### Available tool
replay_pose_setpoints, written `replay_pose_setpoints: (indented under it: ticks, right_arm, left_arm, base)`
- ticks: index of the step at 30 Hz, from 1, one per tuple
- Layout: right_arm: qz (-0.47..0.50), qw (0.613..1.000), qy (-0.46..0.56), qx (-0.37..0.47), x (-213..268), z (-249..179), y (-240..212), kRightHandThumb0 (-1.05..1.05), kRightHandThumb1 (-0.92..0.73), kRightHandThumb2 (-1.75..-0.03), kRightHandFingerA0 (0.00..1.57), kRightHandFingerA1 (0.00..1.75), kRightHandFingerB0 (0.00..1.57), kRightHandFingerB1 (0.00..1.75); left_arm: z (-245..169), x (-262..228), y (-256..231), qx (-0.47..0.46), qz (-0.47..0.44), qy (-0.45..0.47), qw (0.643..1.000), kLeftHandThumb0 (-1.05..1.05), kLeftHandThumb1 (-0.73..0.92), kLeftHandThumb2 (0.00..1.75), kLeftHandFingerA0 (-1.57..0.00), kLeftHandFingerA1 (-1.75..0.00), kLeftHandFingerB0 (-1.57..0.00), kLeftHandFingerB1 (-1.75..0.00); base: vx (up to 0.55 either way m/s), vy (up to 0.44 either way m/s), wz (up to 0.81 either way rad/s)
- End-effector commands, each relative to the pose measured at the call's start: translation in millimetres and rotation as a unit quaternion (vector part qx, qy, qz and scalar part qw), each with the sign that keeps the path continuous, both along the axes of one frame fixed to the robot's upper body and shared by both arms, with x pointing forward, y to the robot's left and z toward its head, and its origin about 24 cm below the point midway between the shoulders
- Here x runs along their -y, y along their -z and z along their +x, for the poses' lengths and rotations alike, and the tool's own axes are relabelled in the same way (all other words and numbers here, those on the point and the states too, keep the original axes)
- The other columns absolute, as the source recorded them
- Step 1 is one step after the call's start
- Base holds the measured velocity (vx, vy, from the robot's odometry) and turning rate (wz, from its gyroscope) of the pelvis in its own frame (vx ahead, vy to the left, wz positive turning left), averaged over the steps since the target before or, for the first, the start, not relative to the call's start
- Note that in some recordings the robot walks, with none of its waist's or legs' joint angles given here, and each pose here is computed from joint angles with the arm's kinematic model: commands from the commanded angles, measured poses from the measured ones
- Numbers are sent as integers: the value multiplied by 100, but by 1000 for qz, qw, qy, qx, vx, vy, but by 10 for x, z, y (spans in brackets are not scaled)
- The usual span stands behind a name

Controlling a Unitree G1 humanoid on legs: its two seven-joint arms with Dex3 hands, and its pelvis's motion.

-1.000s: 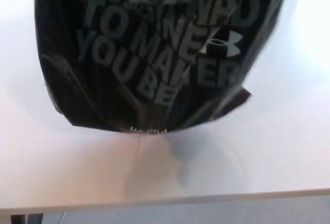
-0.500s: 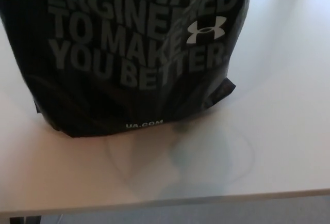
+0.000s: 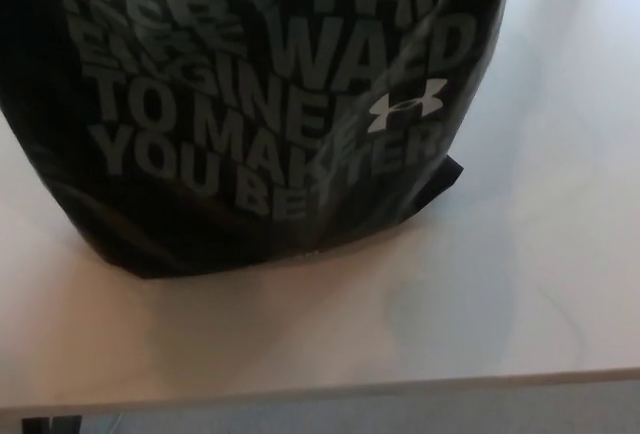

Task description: A plastic bag is kept infront of the robot in the middle of the desk and the robot uses both its hands to grab it from the top and lifts it up and then releases it.

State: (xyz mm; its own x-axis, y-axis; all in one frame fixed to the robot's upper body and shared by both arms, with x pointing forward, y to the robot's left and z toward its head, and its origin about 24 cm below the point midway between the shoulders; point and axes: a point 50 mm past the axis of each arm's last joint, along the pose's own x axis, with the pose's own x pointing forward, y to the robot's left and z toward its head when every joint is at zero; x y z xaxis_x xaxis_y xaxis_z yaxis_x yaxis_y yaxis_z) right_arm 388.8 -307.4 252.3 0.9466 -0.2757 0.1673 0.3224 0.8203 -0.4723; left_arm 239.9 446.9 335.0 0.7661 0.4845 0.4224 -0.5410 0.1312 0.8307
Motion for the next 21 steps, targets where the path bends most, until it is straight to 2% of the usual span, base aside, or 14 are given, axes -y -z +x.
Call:
replay_pose_setpoints:
  ticks: [1, 2, 4, 5, 8, 10, 11, 14, 15, 16, 17, 18, 19, 21]
  right_arm:
    - [-49, 984, -120, 124, 47, -858, 579, -68, -70, -61, 16, 35, 19, 30]
    - [-53, 983, -125, 124, 26, -965, 648, -38, -42, -100, 2, 51, 0, 48]
    - [-62, 980, -144, 120, -22, -1214, 753, -71, -71, -61, 11, 33, 13, 25]
    - [-82, 973, -172, 129, -80, -1496, 864, -72, -54, -89, 4, 39, 7, 30]
    - [-155, 956, -191, 160, -120, -1891, 1022, -61, -72, -61, 4, 33, 5, 28]
    - [-253, 930, -184, 192, -108, -2418, 1147, -83, -55, -90, 5, 47, 2, 42]
    - [-305, 913, -170, 210, -102, -2627, 1176, -38, -46, -103, 3, 52, 0, 50]
    - [-333, 903, -160, 221, -92, -3058, 1329, -37, -48, -104, 2, 51, 0, 50]
    - [-327, 906, -155, 219, -77, -3219, 1416, -37, -50, -105, 2, 51, 0, 50]
    - [-319, 911, -149, 215, -81, -3389, 1510, -37, -51, -106, 3, 51, 0, 50]
    - [-314, 916, -149, 203, -88, -3483, 1560, -37, -53, -107, 2, 52, 0, 49]
    - [-295, 929, -144, 170, -115, -3646, 1667, -37, -54, -107, 3, 52, 0, 49]
    - [-283, 937, -142, 150, -136, -3723, 1721, -37, -53, -107, 3, 52, 0, 50]
    - [-248, 953, -133, 111, -185, -3862, 1849, -37, -52, -106, 3, 52, 0, 50]
  left_arm:
    - [-1107, -244, 792, -1, -233, 82, 969, -97, 74, 113, -1, -53, 0, -27]
    - [-1220, -205, 903, 0, -236, 89, 968, -91, 70, 113, -2, -58, 0, -27]
    - [-1502, -75, 1156, 17, -248, 113, 962, -102, 75, 113, 0, -54, 0, -25]
    - [-1774, 88, 1387, 24, -250, 133, 959, -105, 74, 113, 0, -44, 0, -29]
    - [-2120, 340, 1617, 25, -199, 164, 966, -105, 79, 115, 0, -37, 0, -27]
    - [-2524, 598, 1966, 39, -177, 172, 968, -100, 79, 115, -6, -45, 0, -24]
    - [-2685, 715, 2070, 41, -174, 173, 969, -93, 76, 111, -8, -53, 0, -30]
    - [-2964, 929, 2226, 52, -192, 168, 966, -84, 72, 114, 0, -42, 0, -35]
    - [-3061, 1000, 2290, 55, -211, 156, 964, -87, 89, 68, 0, -44, 0, -25]
    - [-3164, 1077, 2341, 56, -224, 139, 963, -88, 71, 113, 0, -45, 0, -35]
    - [-3229, 1129, 2384, 55, -236, 127, 962, -91, 86, 74, 0, -55, 0, -18]
    - [-3325, 1256, 2496, 47, -253, 120, 959, -90, 73, 115, -11, -43, 0, -29]
    - [-3368, 1326, 2544, 44, -267, 116, 956, -86, 87, 72, 0, -61, 0, -20]
    - [-3439, 1430, 2618, 39, -291, 109, 950, -84, 68, 108, -2, -50, 0, -31]
  base:
    - [0, 0, 0]
    - [0, 0, 0]
    - [0, 0, 0]
    - [0, 0, 0]
    - [0, 0, 0]
    - [0, 0, 0]
    - [0, 0, 0]
    - [0, 0, 0]
    - [0, 0, 0]
    - [0, 0, 0]
    - [0, 0, 0]
    - [0, 0, 0]
    - [0, 0, 0]
    - [0, 0, 0]
